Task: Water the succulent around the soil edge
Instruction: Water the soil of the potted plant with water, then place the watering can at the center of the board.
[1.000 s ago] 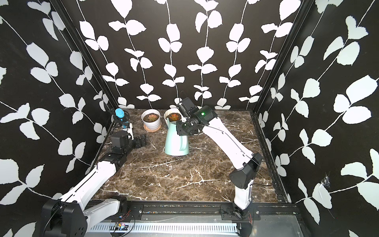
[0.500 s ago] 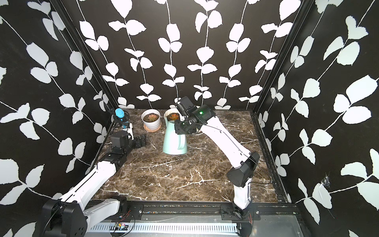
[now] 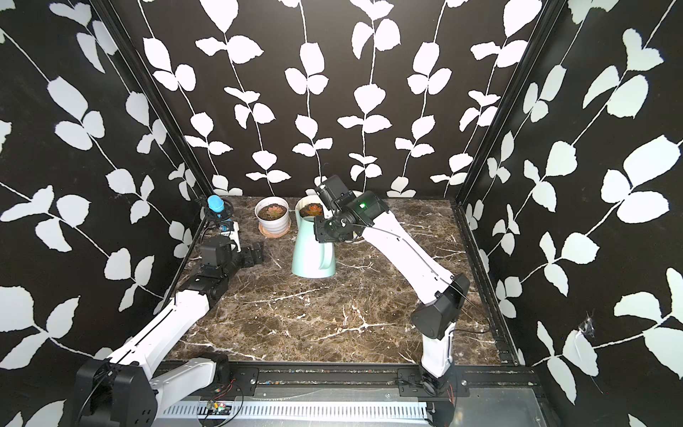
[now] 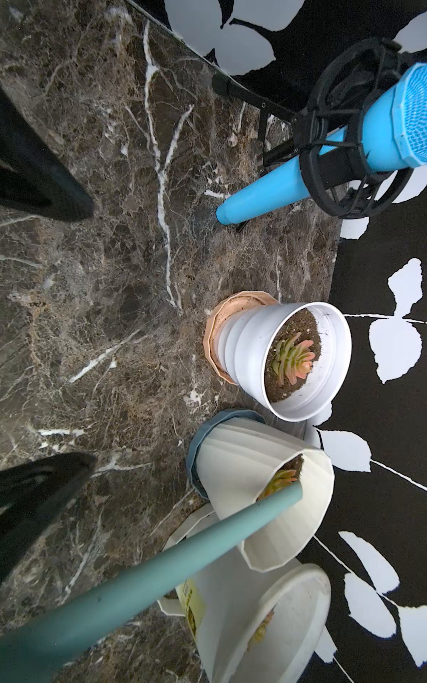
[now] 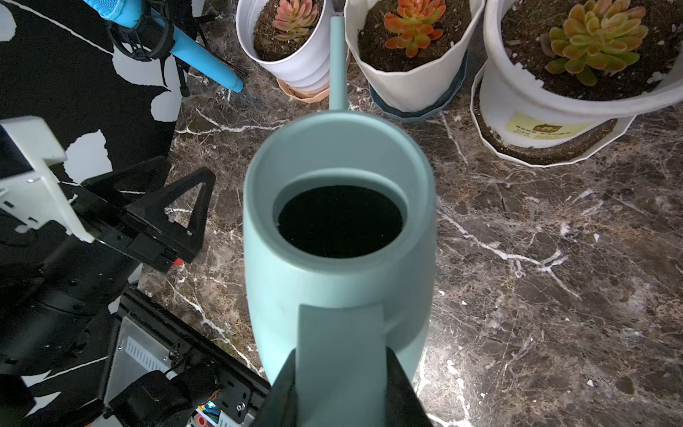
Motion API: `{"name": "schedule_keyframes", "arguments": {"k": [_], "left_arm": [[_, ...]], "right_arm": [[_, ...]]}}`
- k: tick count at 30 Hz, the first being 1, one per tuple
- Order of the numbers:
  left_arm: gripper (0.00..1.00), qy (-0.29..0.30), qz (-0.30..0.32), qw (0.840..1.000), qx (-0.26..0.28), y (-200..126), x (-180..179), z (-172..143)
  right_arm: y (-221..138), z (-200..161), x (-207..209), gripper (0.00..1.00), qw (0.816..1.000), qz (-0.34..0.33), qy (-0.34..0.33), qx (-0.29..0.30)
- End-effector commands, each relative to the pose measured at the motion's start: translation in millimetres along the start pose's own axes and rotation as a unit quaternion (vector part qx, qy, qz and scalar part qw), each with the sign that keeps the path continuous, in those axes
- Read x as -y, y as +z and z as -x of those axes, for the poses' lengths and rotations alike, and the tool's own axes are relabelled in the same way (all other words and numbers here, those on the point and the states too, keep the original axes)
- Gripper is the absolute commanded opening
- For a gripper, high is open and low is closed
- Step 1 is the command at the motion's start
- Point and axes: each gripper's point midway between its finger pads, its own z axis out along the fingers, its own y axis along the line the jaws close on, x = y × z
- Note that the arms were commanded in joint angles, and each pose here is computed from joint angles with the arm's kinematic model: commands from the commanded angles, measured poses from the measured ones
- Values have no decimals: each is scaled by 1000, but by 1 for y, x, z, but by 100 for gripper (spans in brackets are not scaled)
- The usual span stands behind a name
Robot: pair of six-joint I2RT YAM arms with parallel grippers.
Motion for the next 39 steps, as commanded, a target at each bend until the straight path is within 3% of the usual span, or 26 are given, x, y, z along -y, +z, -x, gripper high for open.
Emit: {"name": "schedule_keyframes", "arguments": {"k": [1,11,17,21,25,34,39], "left_arm": [[99,-2,-12,1000,22,-4,7,19],[99,-3,-14,1000,21,-3,8,18],[99,-2,-8,1000,26,-5,6,20],[99,-2,1,999,38,-10,2,24],[99,-6,6,998,70,-22,-1,34],[99,-22,12,988,152,-53,-8,53],[99,-26,17,987,159,-56,-11,54]], "right_arm": [[-23,10,-16,0,996,38,-33,76],[-25,-19,-11,0,969,15,-122,215],[-17,-42,-21,0,930,-75,-214,289],[-5,-54,-30,0,900,-146,-242,332],[7,-60,-30,0,883,-193,-231,361],[38,-64,-23,0,882,-210,-157,391],[55,-65,-18,0,880,-221,-123,402]]}}
